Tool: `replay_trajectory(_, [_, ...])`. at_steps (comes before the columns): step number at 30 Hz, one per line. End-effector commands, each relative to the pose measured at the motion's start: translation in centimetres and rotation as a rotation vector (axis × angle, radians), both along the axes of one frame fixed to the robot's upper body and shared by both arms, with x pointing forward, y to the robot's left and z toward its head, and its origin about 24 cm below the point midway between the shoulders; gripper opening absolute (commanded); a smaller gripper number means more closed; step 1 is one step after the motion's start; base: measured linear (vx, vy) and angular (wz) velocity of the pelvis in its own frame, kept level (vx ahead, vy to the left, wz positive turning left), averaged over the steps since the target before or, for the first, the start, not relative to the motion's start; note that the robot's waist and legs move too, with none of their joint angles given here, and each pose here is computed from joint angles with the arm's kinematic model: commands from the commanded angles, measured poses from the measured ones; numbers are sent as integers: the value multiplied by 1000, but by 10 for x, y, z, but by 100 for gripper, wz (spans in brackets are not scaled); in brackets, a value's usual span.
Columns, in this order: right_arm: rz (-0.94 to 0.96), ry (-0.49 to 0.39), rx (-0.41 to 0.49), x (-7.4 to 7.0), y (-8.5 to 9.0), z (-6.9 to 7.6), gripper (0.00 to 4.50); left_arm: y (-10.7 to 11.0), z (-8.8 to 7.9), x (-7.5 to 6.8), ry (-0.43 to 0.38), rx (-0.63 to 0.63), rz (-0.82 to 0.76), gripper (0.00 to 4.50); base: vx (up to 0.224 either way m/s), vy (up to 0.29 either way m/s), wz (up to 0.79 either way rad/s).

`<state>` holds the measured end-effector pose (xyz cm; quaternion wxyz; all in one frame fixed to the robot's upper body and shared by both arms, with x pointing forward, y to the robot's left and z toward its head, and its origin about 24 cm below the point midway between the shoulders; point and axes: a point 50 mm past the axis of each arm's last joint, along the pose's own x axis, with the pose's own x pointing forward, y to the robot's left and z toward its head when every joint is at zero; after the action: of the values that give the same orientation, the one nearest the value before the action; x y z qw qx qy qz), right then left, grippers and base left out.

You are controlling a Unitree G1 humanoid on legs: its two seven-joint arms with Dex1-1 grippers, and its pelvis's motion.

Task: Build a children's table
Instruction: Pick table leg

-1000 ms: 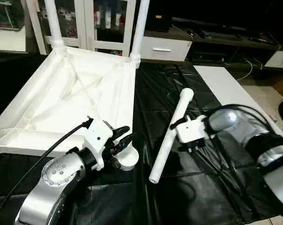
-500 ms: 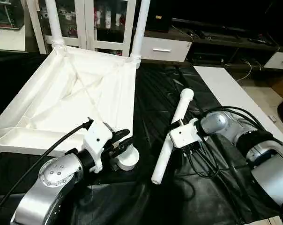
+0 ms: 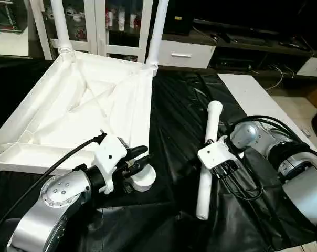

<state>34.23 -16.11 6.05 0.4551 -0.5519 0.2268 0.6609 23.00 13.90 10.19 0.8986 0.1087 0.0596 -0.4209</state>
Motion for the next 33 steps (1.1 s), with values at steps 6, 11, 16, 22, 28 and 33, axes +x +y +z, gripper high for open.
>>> replay_trajectory(6, [12,12,-44,-2,-8,-2,285,-5,0,-2,-1,4,-28,126,0,0,0])
replay_trajectory(11, [18,17,-28,-4,-6,-4,240,-4,0,-2,-7,11,-24,126,0,0,0])
replay_trajectory(16, [5,7,-14,-3,-6,-3,204,-3,1,-1,-12,13,-18,126,0,0,0])
replay_trajectory(22, [-25,25,21,-4,-7,-4,174,-3,2,2,-24,12,-8,126,0,0,0])
replay_trajectory(28, [-119,42,110,-2,-12,-1,149,-3,4,6,-41,2,7,126,0,0,0])
replay_trajectory(33, [-186,43,166,-1,-23,3,145,-2,6,10,-55,-9,29,126,0,0,0])
